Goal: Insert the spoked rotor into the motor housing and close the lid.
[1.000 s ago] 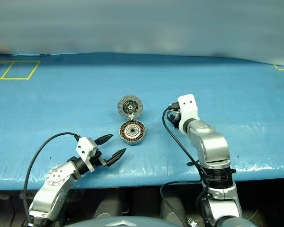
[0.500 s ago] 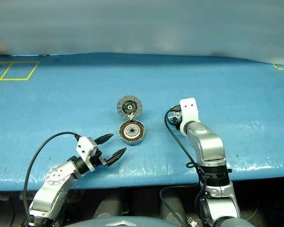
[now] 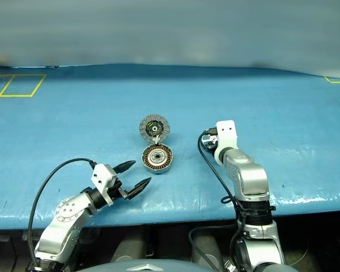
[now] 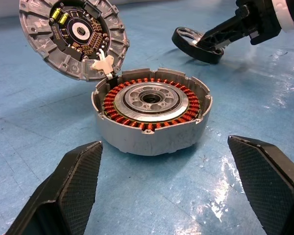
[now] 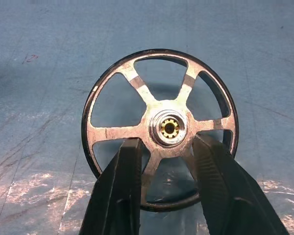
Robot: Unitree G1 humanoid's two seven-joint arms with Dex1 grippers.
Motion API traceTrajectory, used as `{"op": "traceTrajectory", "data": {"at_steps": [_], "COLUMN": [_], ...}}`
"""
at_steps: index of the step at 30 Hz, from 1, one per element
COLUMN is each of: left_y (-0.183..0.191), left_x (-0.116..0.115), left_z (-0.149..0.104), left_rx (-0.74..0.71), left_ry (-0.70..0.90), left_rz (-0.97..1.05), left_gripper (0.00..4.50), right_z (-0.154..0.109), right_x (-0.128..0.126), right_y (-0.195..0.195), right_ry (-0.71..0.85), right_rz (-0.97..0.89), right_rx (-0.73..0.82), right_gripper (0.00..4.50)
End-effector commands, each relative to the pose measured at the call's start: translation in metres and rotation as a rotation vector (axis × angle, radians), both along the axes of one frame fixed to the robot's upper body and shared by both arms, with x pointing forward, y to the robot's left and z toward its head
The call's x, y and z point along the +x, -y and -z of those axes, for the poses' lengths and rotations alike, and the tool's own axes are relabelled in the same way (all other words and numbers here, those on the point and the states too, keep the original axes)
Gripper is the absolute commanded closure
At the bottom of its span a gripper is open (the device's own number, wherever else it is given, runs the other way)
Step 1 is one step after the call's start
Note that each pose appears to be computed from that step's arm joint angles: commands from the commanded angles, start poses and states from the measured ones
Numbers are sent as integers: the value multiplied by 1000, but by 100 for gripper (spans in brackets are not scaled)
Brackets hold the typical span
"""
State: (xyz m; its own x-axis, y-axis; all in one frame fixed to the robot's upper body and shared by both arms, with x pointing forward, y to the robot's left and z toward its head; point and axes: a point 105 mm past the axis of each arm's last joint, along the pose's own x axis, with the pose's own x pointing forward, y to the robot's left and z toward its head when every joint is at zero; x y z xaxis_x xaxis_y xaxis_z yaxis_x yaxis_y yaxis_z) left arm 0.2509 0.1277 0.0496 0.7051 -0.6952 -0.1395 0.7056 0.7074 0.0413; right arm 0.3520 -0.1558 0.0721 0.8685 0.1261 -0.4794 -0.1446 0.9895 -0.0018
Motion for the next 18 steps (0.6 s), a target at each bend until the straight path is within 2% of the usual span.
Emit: {"op": "traceTrajectory", "data": {"at_steps": [1,6,11,14,18], "left_y": [2,1,1,0,-2], "left_x": [0,-1,-2,-1,0], "left_z": [-5,-4,-4,-5,-6], "left_rx": [-10,-10,-10,-8,-3], "left_ry": [17,14,15,20,33], "left_rz": [2,-4,-8,-11,-20], "left_gripper": [0,0,0,0,0], "right_z": [11,11,-15,-42,-61], "right_x": [-1,-1,-4,-16,-35], "right_y": [0,-2,-14,-39,-72], "right_ry": [-34,-24,87,173,220], "right_rz": [-3,-15,-120,-324,-547], "right_rx": [15,-9,-51,-105,-150], "right_gripper": [328,329,330,334,334]}}
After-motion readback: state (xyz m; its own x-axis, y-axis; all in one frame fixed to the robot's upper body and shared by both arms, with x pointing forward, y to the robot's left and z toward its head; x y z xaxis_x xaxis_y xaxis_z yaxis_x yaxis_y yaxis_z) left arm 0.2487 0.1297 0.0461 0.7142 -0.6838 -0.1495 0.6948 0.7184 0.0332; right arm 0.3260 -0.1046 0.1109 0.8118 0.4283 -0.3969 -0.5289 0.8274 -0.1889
